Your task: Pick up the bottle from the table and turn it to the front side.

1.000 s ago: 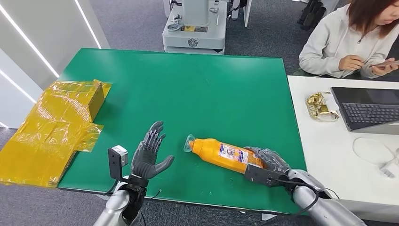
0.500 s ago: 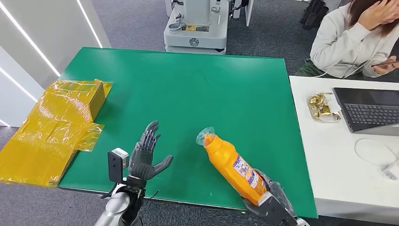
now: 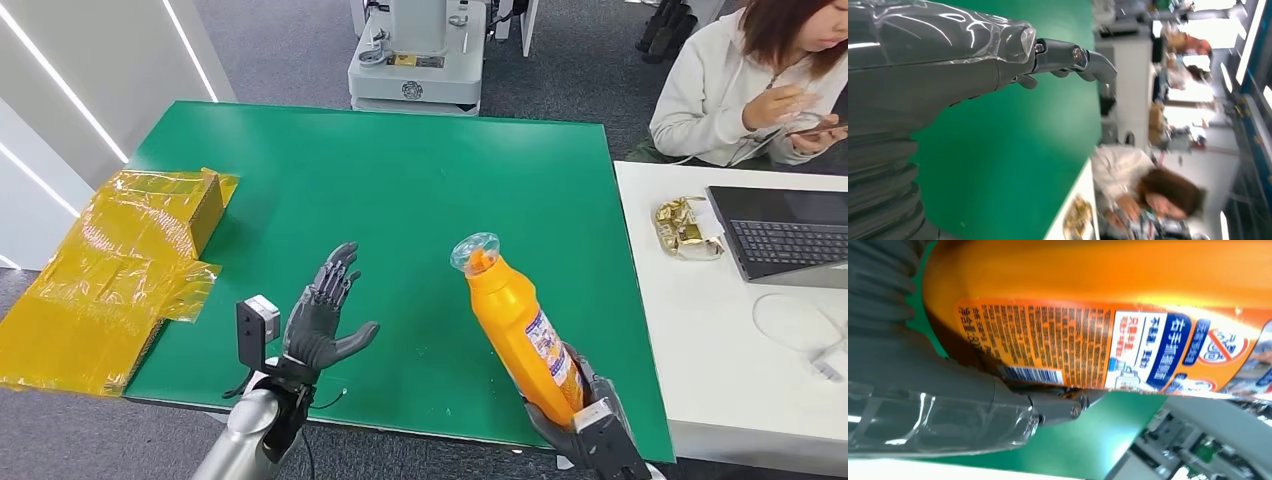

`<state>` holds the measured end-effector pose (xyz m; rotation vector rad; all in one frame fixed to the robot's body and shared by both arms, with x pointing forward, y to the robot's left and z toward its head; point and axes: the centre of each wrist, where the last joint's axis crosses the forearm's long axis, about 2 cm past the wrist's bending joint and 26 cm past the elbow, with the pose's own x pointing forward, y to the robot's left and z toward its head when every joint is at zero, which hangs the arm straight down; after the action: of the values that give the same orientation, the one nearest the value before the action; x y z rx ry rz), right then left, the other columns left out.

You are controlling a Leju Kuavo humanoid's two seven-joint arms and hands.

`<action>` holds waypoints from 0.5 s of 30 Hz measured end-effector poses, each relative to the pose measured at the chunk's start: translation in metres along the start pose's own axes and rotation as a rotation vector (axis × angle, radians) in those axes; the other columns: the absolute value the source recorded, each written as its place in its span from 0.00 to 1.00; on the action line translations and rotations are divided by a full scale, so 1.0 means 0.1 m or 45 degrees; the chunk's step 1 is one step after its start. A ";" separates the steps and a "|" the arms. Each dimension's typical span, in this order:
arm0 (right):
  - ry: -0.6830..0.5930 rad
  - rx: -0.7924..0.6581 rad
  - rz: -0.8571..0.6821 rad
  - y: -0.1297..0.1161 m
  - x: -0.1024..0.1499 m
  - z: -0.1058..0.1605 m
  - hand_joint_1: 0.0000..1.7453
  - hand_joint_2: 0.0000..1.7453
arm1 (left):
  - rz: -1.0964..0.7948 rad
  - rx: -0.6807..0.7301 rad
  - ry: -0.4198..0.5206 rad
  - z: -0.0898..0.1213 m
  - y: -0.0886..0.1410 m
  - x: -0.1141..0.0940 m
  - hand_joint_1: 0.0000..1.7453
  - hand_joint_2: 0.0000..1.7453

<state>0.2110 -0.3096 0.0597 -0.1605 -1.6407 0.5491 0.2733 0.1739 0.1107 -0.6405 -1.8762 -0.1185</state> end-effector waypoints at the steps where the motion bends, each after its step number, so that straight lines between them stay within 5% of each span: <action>1: -0.021 0.000 -0.007 0.00 0.00 -0.06 1.00 1.00 | 0.020 -0.036 -0.011 -0.08 0.00 0.03 0.00 1.00; 10: -0.106 -0.013 -0.034 -0.05 0.02 -0.65 1.00 1.00 | 0.148 -0.238 -0.031 -0.58 0.00 0.22 0.00 1.00; 15: -0.197 0.032 -0.025 -0.04 0.19 -1.29 1.00 1.00 | 0.346 -0.409 0.023 -0.94 -0.06 0.35 0.00 1.00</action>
<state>0.3334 -0.2717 0.0852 -0.0844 -1.7826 0.5786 0.3404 0.1470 0.1803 -1.1041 -1.7487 -0.2508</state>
